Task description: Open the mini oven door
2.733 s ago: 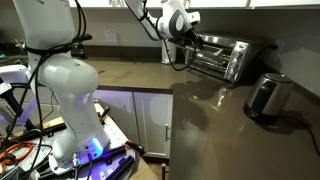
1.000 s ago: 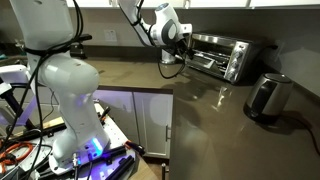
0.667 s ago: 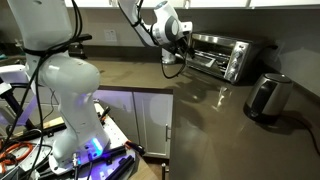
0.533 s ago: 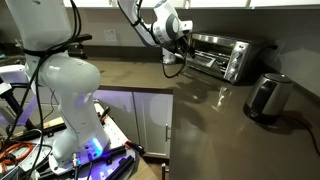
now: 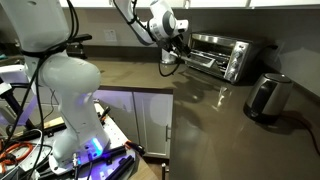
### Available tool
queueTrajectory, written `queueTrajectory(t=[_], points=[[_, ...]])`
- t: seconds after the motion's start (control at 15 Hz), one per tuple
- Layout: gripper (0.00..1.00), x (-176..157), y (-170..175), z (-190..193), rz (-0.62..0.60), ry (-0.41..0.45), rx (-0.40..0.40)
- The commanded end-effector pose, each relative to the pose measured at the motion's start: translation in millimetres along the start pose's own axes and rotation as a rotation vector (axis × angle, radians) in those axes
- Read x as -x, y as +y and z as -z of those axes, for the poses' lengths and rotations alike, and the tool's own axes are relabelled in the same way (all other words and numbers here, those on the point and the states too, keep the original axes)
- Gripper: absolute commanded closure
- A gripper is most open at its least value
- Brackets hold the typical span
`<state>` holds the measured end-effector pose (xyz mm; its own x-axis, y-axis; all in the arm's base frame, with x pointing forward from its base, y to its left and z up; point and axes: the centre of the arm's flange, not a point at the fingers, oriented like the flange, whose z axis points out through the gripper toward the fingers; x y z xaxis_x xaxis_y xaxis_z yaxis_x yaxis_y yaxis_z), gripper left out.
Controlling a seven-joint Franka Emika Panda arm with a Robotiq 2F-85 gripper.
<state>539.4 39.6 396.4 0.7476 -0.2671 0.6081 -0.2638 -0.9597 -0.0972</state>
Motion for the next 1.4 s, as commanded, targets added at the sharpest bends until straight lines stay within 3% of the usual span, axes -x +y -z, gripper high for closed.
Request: queueTrajectory(t=[0.0,0.6,1.07,1.33], points=[[0.0,14.2,-7.1,2.5,-0.024,-0.048,-0.015],[0.0,37.0,-16.0,-3.6,-0.09,-0.132,-0.047],[0.0,34.0,-20.9,16.1,-0.067,-0.097,-0.011],[0.0,23.2,-19.7,42.1,-0.031,-0.06,0.063]])
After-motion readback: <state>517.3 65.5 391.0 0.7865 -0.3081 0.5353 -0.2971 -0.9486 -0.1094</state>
